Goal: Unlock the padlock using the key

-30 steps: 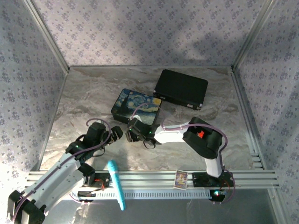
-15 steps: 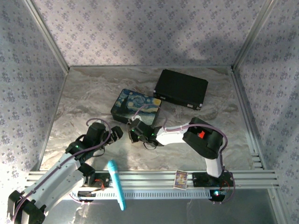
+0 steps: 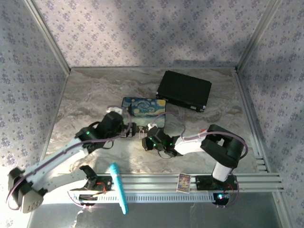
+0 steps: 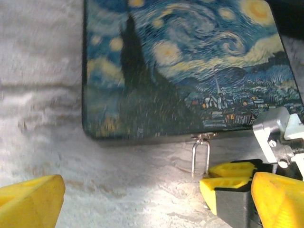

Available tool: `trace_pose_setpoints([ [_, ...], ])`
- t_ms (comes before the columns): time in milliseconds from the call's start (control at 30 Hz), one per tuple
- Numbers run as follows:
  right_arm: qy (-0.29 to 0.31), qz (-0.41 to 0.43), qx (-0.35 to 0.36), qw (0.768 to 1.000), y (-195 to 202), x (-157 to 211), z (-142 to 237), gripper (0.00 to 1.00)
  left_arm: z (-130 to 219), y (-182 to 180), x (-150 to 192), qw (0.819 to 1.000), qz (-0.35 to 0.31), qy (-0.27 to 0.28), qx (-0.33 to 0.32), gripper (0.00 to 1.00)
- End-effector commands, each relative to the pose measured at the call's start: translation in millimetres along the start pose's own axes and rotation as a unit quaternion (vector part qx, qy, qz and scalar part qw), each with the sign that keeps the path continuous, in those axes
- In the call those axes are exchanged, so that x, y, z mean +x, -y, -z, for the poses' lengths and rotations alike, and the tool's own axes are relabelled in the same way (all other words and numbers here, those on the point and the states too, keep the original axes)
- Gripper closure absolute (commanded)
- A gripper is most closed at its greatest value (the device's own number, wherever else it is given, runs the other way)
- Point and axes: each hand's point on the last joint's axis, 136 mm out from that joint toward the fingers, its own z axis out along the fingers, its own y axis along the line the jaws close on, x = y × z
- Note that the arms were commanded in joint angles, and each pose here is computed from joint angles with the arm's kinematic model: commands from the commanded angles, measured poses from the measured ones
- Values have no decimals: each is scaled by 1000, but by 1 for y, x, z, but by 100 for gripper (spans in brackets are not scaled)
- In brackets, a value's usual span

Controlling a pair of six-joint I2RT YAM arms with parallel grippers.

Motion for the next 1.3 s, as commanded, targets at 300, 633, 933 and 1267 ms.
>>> trace_pose_setpoints([
  [300,13,-72,-7,997,43,16,26,98,-68,60,7,914,-394,-88,36,11],
  [633,53,-145,-13,988,54,8,18,100,-104,47,54,868,-458,-190,2,41],
  [933,140,-208,-31,967,51,-21,12,100,-116,32,91,844,-480,-239,-13,65],
  [1267,185,-230,-9,955,71,-48,27,100,-119,28,105,837,-491,-242,-9,65],
])
